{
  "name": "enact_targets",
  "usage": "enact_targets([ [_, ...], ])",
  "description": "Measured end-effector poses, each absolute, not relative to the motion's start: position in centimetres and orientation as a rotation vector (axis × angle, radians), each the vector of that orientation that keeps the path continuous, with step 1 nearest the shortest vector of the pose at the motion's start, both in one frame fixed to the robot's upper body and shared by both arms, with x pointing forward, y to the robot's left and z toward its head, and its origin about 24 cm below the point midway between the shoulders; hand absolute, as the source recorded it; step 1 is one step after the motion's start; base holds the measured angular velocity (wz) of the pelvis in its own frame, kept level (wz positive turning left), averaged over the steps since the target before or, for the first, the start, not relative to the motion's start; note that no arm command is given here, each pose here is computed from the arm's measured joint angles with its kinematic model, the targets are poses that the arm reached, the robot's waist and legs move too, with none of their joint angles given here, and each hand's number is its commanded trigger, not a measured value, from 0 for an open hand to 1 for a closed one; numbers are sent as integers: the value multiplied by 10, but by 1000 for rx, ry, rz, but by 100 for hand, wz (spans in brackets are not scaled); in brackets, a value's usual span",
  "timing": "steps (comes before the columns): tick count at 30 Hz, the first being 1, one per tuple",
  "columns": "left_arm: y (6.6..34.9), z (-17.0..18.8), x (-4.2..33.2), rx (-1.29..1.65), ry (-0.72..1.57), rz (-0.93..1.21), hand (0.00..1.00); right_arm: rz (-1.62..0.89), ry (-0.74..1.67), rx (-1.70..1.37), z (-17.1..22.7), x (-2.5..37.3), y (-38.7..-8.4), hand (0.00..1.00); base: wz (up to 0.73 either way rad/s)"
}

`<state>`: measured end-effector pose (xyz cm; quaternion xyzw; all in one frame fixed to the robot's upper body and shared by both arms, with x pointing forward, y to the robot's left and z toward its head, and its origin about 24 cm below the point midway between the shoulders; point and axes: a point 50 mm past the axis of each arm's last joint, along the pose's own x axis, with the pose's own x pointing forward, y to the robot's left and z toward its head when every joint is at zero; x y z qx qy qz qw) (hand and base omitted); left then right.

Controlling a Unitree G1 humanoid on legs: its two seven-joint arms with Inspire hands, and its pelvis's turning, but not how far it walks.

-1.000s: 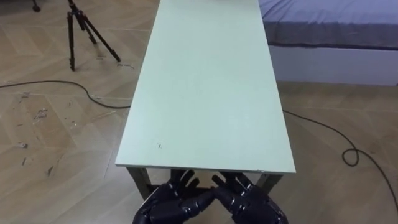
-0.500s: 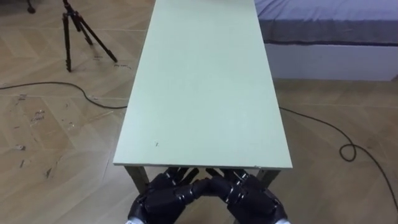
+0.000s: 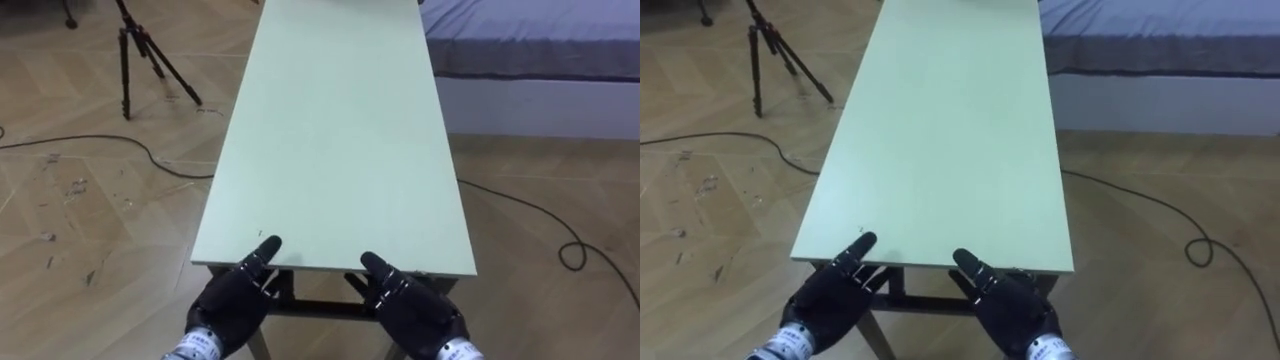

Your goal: Move table with human

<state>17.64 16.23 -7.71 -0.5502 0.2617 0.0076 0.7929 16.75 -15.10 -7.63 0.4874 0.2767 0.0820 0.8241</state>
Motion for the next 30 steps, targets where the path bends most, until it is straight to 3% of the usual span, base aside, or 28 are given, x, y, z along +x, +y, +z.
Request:
enact_targets([
  [30, 159, -79, 177, -1386, 577, 153, 0, -51, 541, 1353, -75, 173, -153, 0, -2],
])
